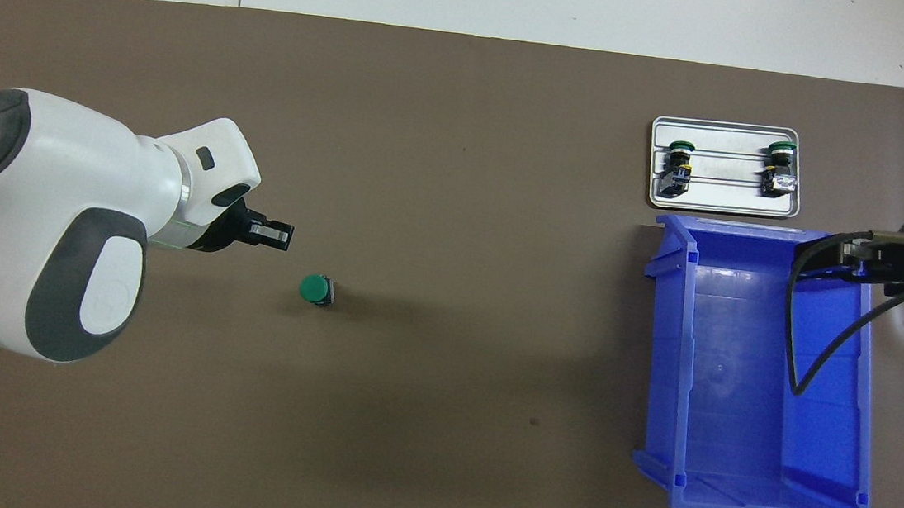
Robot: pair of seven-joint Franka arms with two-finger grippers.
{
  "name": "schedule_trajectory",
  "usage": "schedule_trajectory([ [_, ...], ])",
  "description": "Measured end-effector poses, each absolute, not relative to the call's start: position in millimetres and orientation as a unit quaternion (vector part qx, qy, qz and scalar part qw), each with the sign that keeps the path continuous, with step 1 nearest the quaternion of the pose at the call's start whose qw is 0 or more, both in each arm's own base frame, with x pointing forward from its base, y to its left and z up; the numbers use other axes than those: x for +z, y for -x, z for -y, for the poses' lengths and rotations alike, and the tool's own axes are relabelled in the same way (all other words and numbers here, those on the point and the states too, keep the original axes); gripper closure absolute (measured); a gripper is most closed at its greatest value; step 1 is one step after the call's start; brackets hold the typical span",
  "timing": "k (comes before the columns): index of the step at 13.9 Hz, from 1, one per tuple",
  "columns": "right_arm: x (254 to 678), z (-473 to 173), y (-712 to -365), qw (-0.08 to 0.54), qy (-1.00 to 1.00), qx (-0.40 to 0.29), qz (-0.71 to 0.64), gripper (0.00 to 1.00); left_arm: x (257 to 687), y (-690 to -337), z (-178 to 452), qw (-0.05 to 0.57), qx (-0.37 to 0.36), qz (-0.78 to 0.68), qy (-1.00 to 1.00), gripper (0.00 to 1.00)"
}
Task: Place and press button with both arms
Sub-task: 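Move the left gripper above the green button, then press down on the green button with the left gripper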
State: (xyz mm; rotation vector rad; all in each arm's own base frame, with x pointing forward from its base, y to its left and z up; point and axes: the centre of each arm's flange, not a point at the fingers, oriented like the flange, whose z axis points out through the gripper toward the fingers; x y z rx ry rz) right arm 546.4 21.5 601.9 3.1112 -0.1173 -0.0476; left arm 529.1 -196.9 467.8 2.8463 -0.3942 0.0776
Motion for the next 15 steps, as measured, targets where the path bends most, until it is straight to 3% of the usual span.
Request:
schedule_trajectory([
  [8,601.9,-21.5,-546.4,0.014,-0.999,-0.015,0.038,0.0,406.0,-499.4,218.9,0.122,0.02,0.15,-0.981,0.99],
  [15,601.9,-21.5,-546.4,0.014,-0.999,-0.015,0.038,0.0,384.0,-489.4,221.6,0.117,0.035,0.15,-0.981,0.99],
])
